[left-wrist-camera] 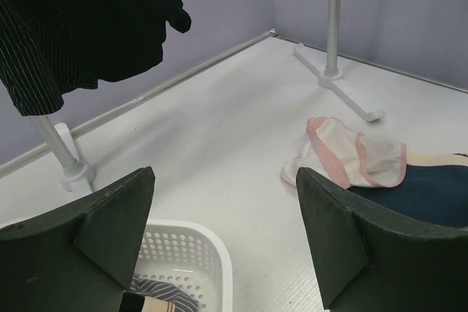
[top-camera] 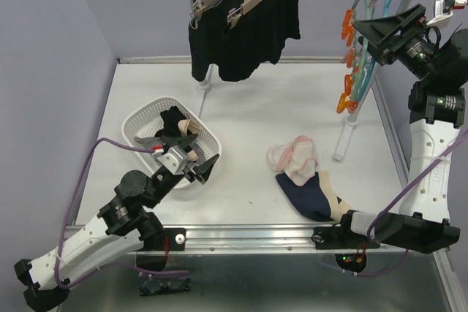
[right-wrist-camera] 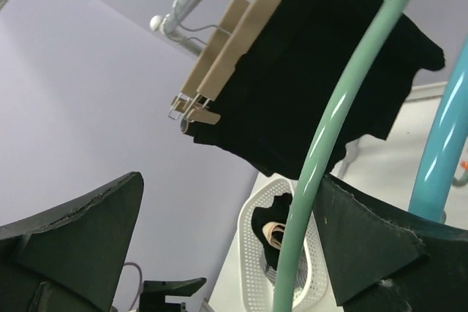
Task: Remove the underwear clipped to the hanger
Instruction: Place the hanger at the clothesline.
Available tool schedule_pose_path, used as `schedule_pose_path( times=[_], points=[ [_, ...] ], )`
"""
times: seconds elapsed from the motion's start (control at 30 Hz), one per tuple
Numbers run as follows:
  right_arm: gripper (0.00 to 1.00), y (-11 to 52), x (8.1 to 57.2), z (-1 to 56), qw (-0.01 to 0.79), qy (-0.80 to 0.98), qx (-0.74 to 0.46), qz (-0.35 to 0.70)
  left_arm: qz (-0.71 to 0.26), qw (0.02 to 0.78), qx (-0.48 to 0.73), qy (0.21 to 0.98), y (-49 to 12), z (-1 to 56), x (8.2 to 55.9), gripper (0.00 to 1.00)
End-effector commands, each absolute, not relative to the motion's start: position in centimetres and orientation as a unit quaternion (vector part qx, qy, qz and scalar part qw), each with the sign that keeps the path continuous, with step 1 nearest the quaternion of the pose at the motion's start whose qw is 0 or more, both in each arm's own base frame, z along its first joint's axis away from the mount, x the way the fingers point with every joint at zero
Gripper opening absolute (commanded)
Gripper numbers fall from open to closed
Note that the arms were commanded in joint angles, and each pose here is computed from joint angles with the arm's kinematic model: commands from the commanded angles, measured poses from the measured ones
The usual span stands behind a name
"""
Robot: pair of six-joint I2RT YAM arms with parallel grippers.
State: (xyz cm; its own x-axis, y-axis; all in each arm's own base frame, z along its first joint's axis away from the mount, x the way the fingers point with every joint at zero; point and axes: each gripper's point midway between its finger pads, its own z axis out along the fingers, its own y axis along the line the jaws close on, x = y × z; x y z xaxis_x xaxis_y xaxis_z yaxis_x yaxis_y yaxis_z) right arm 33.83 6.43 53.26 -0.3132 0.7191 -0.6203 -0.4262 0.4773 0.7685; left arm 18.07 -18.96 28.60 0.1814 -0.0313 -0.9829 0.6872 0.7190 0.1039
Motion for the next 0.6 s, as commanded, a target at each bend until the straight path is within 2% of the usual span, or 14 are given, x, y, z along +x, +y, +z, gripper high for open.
schedule_pose_path(
  times=[0.0, 0.27, 0.57],
  points=[
    [1.0, 5.1, 33.9, 53.0, 0.606, 0.642, 0.123, 0.453, -0.263, 0.725, 0.276, 0.574, -19.2, 29.5, 17.9, 0.9],
    [1.0, 2.0, 34.2, 53.6, 0.653, 0.639, 0.183, 0.362, -0.263, 0.725, 0.275, 0.574, -19.3, 29.5, 17.9, 0.9],
    [1.0, 0.4, 31.6, 55.8, 0.709, 0.616, 0.185, 0.288, -0.26, 0.712, 0.283, 0.587, -20.0, 28.5, 18.4, 0.9]
  ],
)
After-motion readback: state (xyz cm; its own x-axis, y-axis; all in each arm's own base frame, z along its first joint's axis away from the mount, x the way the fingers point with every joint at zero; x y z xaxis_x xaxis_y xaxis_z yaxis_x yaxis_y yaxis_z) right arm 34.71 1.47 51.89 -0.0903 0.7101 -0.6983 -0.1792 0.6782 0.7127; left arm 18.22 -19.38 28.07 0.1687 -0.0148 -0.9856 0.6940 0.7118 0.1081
